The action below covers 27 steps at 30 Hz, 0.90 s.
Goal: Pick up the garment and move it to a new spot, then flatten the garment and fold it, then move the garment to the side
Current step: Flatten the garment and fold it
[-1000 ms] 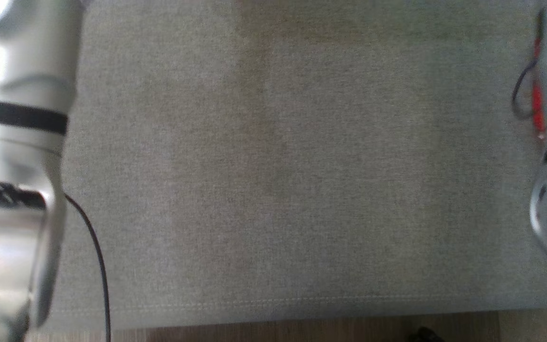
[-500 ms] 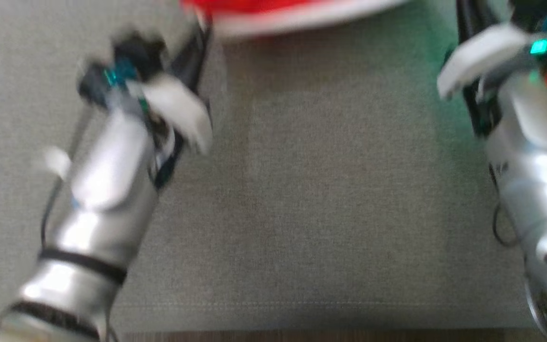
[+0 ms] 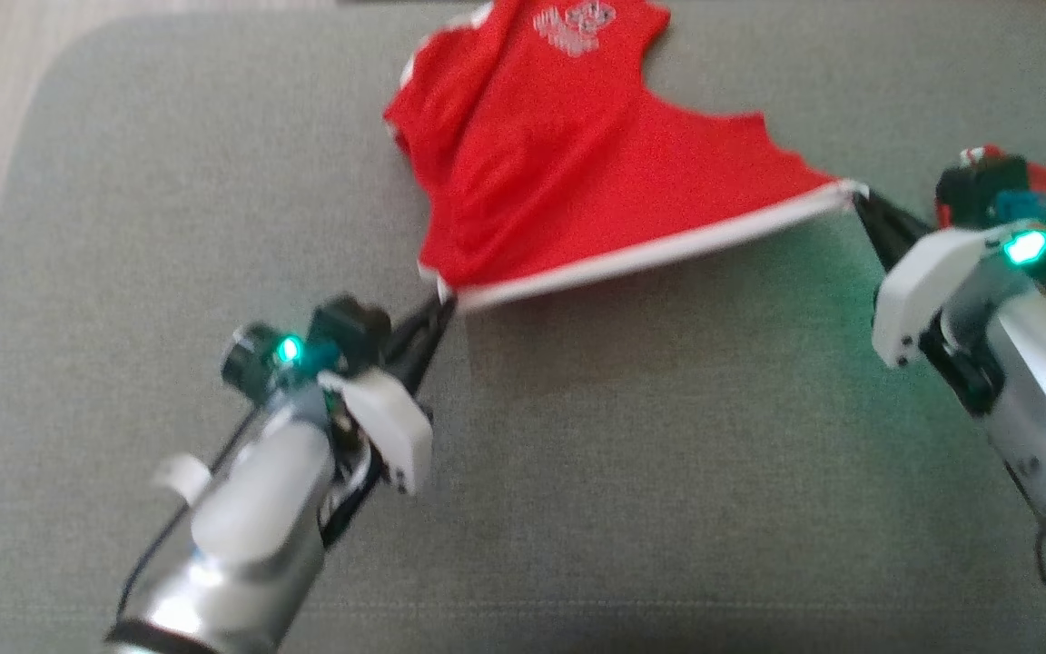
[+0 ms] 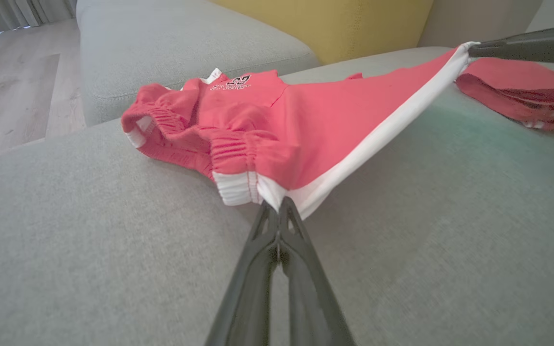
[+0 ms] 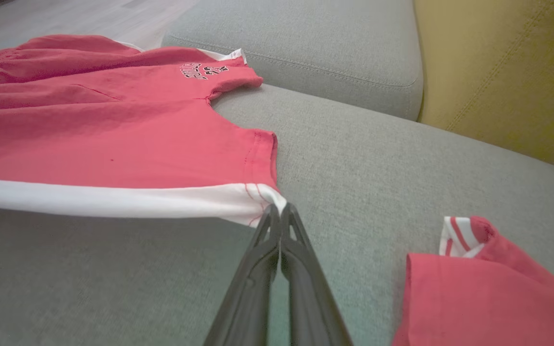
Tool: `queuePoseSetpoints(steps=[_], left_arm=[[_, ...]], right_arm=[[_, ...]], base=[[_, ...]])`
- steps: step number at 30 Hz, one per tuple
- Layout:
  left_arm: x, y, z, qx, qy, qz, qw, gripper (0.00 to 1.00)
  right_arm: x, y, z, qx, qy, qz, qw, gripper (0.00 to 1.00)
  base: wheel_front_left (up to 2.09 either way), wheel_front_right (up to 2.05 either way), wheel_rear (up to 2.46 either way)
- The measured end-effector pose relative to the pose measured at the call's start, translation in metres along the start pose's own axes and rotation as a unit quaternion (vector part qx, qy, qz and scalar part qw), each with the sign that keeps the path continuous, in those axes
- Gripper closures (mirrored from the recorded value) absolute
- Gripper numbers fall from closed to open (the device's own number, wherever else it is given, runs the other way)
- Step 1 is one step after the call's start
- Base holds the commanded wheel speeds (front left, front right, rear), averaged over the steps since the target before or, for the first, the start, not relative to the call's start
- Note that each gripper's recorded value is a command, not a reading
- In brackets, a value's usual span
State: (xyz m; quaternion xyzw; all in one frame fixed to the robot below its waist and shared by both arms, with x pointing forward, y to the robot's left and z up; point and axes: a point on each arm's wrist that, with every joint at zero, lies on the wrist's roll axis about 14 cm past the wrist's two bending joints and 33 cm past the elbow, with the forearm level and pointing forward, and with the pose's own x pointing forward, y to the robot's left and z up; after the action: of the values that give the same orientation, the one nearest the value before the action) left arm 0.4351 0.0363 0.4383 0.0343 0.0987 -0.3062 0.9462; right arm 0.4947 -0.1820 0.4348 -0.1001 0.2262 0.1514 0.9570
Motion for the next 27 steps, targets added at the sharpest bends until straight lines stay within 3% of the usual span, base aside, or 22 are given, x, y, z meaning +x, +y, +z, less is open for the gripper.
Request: queuePoseSetpoints(steps=[12,20,27], left_arm=[[-0.043,-0.06,-0.016,-0.015,0.007,-0.044,0.999,1.0],[-0.076,-0.106,-0.02,-0.047,0.021,-0.092,0.994,1.0],[-0.1,-0.137,-0.02,-0.053,0.04,-0.131,0.989,1.0]], right_arm=[[-0.071,-0.004,-0.047,-0.011,0.099,0.027,0.995,1.0],[-0.139,-0.021,-0.085,-0.011,0.176,0.033,0.984,1.0],[-0.183,-0.031,-0.111,0.025,0.239,0.034,0.97,1.0]], base=[[0.0,0.0,0.0],[0.0,0.0,0.0],[0.0,0.0,0.0]])
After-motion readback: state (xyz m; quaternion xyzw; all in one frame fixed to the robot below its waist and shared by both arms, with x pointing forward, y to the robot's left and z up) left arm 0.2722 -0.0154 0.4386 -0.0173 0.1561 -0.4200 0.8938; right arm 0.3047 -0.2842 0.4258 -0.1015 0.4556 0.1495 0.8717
